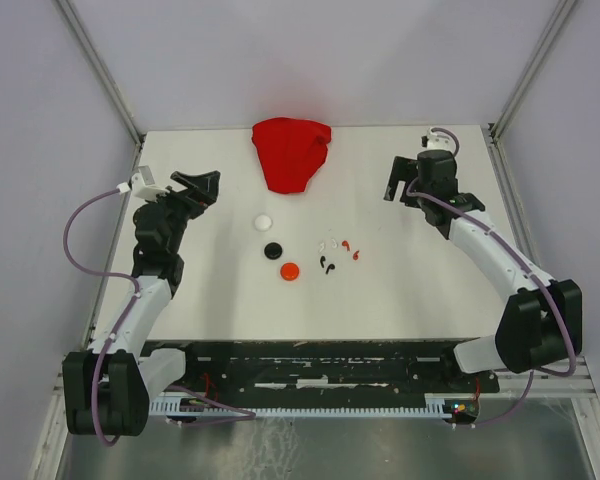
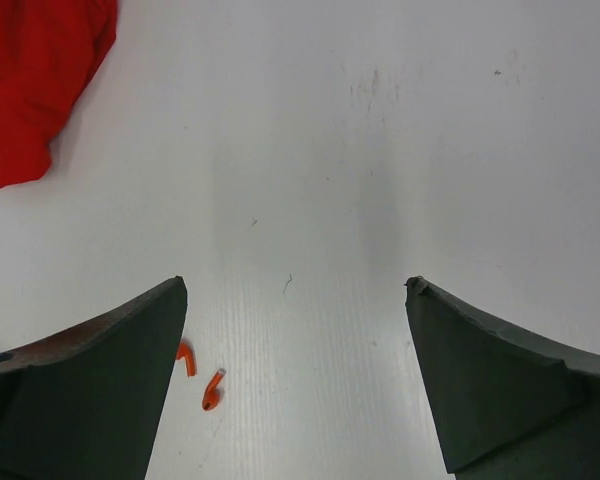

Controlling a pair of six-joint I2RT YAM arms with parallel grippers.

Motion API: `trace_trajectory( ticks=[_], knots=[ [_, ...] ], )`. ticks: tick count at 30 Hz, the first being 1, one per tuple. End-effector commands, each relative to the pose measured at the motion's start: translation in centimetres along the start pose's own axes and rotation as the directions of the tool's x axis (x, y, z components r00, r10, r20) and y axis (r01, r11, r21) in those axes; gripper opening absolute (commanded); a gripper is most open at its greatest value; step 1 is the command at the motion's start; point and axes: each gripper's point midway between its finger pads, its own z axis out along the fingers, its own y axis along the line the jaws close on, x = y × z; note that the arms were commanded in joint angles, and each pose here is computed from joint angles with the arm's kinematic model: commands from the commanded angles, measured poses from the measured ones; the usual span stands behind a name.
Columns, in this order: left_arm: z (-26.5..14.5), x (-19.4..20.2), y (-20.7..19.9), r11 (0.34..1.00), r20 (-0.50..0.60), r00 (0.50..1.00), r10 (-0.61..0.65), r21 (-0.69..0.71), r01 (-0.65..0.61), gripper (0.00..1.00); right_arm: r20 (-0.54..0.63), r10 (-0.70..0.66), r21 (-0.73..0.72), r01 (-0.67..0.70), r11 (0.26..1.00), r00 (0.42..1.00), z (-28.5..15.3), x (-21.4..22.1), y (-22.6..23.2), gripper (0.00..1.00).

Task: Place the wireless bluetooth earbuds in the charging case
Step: Pick up the charging case at the center of the board.

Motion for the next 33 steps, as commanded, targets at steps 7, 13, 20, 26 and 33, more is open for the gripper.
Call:
trace_trajectory(
  ticks=[7,13,20,26,33],
  knots=[
    [-1.1,-2.7,-1.7,0.996,0.15,0.988,-0.031,0.083,0.019,0.99,0.171,-0.028,-0.116,0.048,0.992,0.985,-3.1,-4.0,1.6,0.99],
    [-0.5,-2.4,-1.1,0.999,0.093,0.995,0.04,0.022,-0.042,0.99,0.147,-0.051,-0.162,0.075,0.984,0.988,-3.3,-3.7,2.4,0.99],
    [0.0,-1.9,-1.2,0.997,0.05,0.996,0.067,0.024,-0.069,0.99,0.149,-0.086,-0.221,0.118,0.968,0.985,-3.6,-3.5,3.4,0.99],
    [1.3,0.4,-1.6,0.995,-0.09,0.993,0.077,0.064,-0.071,0.98,0.076,-0.175,-0.339,0.19,0.921,0.982,-2.8,0.0,9.0,0.99],
    [2.8,3.3,-0.7,0.997,-0.234,0.97,0.064,0.058,-0.052,0.91,0.01,-0.279,-0.447,0.254,0.858,0.96,-1.8,5.2,15.9,0.98]
  ],
)
